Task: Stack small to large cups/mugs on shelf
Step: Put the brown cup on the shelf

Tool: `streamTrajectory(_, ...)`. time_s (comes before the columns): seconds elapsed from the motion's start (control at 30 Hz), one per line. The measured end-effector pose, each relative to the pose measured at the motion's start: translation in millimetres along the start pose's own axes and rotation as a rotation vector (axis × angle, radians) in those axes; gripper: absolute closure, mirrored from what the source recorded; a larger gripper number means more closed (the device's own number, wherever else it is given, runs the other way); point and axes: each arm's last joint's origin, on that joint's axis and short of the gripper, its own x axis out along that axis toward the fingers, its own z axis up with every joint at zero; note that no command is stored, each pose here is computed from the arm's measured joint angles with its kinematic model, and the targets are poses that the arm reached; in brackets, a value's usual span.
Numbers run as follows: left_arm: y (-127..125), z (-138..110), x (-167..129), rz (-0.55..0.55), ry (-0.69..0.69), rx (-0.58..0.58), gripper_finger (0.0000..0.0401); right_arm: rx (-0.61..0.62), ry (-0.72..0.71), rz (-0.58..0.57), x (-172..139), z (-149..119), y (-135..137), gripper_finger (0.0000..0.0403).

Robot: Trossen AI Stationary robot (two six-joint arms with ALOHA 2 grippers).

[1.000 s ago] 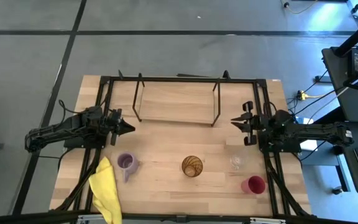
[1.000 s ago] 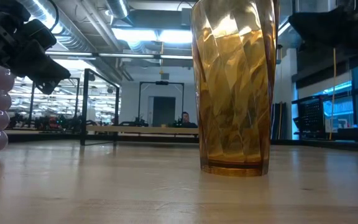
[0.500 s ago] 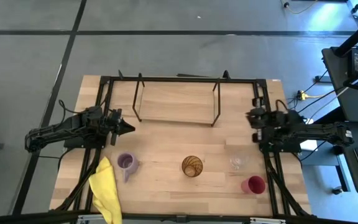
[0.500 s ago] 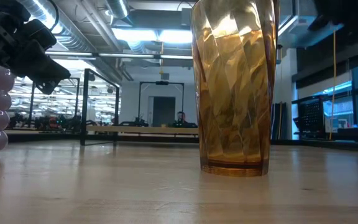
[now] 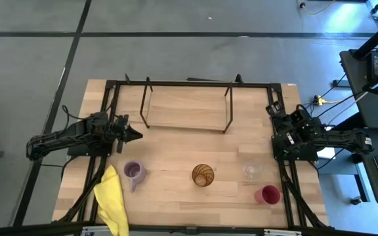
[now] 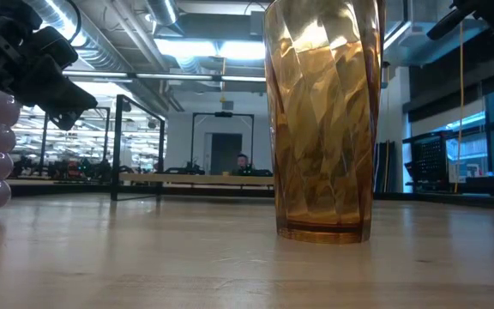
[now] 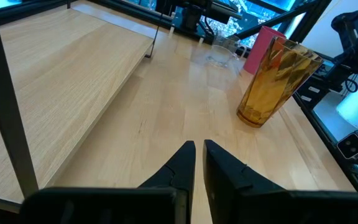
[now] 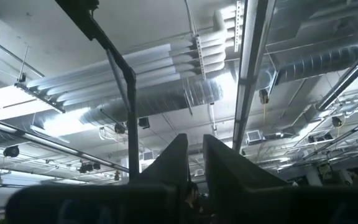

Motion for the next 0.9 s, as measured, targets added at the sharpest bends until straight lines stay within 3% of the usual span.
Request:
streamTrajectory(0.13, 0.0, 0.0, 0.0, 0.0, 0.0, 0.0, 0.0374, 0.01, 0.005, 0.005, 0.0, -0.3, 0.1, 0.035)
streamTrajectory(0.57, 0.0, 0.0, 0.0, 0.0, 0.0, 0.0, 0.0374, 0.28, 0.007, 0.035, 0.0, 0.7, 1.3, 0.035)
streamTrajectory(0.9, 0.0, 0.0, 0.0, 0.0, 0.0, 0.0, 0.0374, 0.288, 0.007, 0.029, 0.0, 0.4, 1.1, 0.035)
